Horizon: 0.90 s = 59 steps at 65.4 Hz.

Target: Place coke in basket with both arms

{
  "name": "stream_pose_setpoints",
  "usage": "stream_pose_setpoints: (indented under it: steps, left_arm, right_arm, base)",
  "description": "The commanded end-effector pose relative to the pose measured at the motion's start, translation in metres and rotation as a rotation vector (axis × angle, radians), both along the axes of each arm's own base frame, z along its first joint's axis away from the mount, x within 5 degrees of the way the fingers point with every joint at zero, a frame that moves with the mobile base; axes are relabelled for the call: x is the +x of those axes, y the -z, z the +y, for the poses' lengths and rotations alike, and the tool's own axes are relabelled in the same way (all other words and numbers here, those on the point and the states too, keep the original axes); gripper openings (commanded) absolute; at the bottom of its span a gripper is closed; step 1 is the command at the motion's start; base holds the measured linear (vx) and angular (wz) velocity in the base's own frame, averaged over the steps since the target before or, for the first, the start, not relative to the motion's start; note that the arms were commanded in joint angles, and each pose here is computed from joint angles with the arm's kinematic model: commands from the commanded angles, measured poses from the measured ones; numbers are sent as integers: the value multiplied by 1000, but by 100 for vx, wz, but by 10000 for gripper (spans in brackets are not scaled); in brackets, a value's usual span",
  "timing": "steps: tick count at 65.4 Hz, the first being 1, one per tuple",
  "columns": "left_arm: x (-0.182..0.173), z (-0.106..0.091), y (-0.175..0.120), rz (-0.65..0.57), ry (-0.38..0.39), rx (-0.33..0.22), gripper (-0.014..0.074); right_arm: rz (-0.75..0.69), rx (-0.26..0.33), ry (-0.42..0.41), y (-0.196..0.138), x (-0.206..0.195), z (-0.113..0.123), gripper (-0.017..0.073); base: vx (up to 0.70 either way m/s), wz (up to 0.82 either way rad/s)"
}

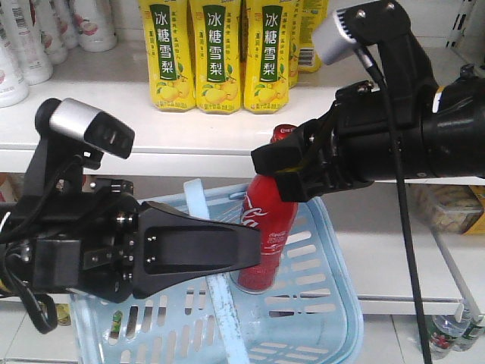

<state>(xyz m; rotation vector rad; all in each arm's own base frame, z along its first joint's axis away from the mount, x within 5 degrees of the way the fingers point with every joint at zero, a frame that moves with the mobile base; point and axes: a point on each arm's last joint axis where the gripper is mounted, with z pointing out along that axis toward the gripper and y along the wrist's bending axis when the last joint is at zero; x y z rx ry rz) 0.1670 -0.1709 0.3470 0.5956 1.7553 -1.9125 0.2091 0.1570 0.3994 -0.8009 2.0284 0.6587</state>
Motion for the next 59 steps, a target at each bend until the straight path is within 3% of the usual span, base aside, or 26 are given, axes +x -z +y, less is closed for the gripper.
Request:
stream_pose_setpoints:
  steps: [1, 7, 16, 21, 30, 37, 51, 59]
  left_arm:
    - [-18, 5, -26, -34, 156, -175, -6]
    - [-18, 5, -26, -34, 156, -175, -6]
    - [-18, 5, -26, -34, 156, -175, -6]
    - [-18, 5, -26, -34, 156, -175, -6]
    - [-18, 5, -26, -34, 156, -175, -6]
    - [-18, 5, -26, -34, 156, -175, -6]
    - [-18, 5, -26, -34, 156, -175, -6]
    - [-18, 5, -26, -34, 156, -175, -6]
  right_arm:
    - [-87, 108, 29, -25, -4, -2, 277]
    - [-86, 109, 29, -25, -4, -2, 414]
    - [-84, 108, 28, -25, -4, -2, 545]
    - [-82, 107, 28, -25, -4, -2, 578]
    - [-102, 79, 26, -26, -7, -6, 558]
    - [-145, 43, 54, -33, -16, -16, 452]
    - [-241, -91, 162, -48, -43, -50, -1]
    - [-261, -125, 209, -43, -61, -66, -10]
  base:
    - [0, 0]
    - [0, 0]
    - [0, 0]
    - [0, 0]
    - [0, 0]
    - [0, 0]
    - [0, 0]
    - [0, 0]
